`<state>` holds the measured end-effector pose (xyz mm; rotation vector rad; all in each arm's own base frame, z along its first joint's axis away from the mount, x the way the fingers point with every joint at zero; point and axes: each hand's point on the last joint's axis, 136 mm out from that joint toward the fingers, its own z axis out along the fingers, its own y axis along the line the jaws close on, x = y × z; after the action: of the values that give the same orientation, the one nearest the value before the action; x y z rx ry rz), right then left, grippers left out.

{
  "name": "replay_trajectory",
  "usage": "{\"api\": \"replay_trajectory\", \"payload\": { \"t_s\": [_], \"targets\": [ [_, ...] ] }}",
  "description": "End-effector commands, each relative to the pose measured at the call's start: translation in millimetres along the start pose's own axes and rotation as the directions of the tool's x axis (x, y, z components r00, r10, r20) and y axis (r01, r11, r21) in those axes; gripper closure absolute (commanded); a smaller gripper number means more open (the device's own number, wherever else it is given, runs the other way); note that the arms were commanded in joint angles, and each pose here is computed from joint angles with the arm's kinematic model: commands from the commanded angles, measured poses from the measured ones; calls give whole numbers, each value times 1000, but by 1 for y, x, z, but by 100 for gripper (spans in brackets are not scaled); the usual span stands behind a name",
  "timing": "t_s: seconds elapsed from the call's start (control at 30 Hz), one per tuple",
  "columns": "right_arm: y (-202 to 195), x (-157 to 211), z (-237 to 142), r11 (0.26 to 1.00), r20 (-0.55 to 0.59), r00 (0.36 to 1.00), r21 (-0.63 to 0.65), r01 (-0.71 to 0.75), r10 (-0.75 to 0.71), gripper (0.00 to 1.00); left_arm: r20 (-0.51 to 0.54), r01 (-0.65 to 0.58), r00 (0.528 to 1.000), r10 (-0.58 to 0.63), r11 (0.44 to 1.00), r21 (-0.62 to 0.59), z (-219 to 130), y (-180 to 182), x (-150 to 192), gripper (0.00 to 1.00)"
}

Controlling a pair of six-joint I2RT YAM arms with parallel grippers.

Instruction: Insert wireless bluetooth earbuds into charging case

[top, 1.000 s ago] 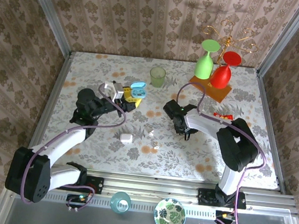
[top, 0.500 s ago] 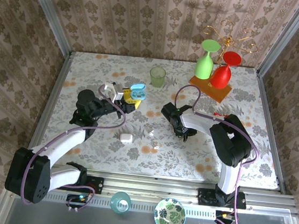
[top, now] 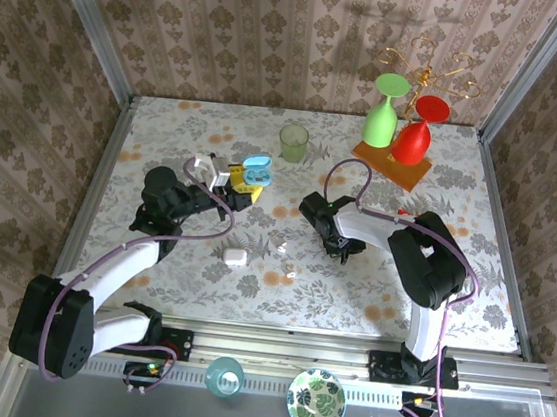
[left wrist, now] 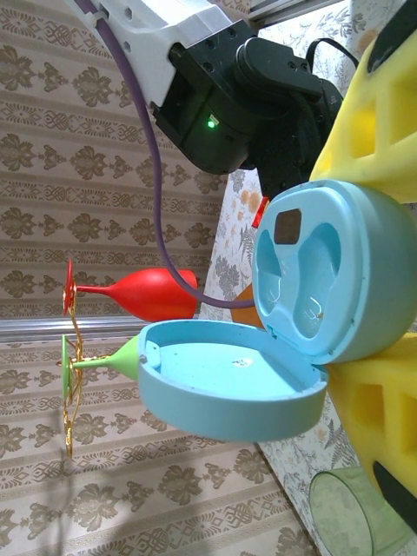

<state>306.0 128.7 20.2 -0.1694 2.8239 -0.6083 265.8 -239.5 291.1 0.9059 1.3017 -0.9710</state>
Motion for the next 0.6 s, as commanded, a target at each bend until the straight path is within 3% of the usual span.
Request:
{"api": "replay_trajectory", "payload": {
  "t_s": [0.0, 0.2, 0.33, 0.4, 0.57],
  "targets": [
    [-4, -7, -19, 998, 26, 999, -45, -39, 40, 80, 23, -19, 1000, 18, 1000, 21, -2, -4, -9, 74],
    [-5, -16, -46, 967, 47, 989, -221, -128, 142, 81, 29, -18, 999, 18, 1000, 25, -2, -5, -11, 74],
    [0, -21, -65, 889, 5, 973, -409, -207, 230, 81, 23, -12, 1000, 11, 999, 36, 0, -7, -8, 74],
    [7, -25, -75, 806, -43, 960, -534, -255, 276, 81, 19, -9, 1000, 8, 999, 42, 0, -7, -7, 74],
    [17, -38, -104, 503, -185, 908, -783, -367, 376, 82, 15, -9, 1000, 8, 999, 51, 2, -8, -7, 74]
  ]
}}
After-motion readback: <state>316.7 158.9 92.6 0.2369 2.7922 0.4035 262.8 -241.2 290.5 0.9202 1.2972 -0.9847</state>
